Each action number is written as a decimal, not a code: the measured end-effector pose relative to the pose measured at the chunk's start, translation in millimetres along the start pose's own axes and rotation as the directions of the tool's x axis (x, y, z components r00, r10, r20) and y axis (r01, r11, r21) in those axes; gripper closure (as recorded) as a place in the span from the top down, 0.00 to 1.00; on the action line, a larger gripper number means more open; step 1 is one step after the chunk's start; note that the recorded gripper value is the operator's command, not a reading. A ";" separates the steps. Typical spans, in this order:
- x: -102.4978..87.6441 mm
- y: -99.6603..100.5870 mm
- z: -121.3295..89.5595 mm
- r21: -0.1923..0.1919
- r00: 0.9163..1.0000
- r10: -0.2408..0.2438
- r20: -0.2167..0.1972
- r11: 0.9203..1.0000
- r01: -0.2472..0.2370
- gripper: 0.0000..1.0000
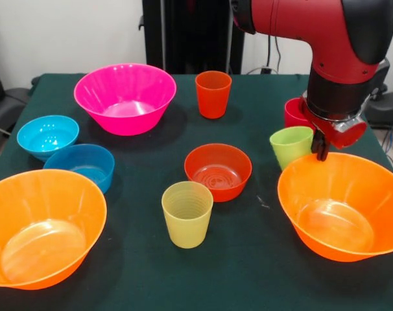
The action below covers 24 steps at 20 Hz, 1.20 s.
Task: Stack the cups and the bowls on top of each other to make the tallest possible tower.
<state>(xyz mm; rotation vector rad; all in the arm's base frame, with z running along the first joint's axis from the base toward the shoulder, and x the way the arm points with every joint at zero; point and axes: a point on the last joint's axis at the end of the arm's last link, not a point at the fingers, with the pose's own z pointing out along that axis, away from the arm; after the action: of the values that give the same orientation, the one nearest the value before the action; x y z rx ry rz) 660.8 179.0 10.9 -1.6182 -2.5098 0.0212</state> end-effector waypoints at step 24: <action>-8.2 -3.4 1.7 -0.006 0.994 -0.070 0.079 0.998 0.070 1.00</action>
<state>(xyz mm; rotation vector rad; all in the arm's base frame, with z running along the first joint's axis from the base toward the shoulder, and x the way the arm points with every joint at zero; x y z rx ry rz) 660.8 170.2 8.5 -1.5610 -2.6274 0.0676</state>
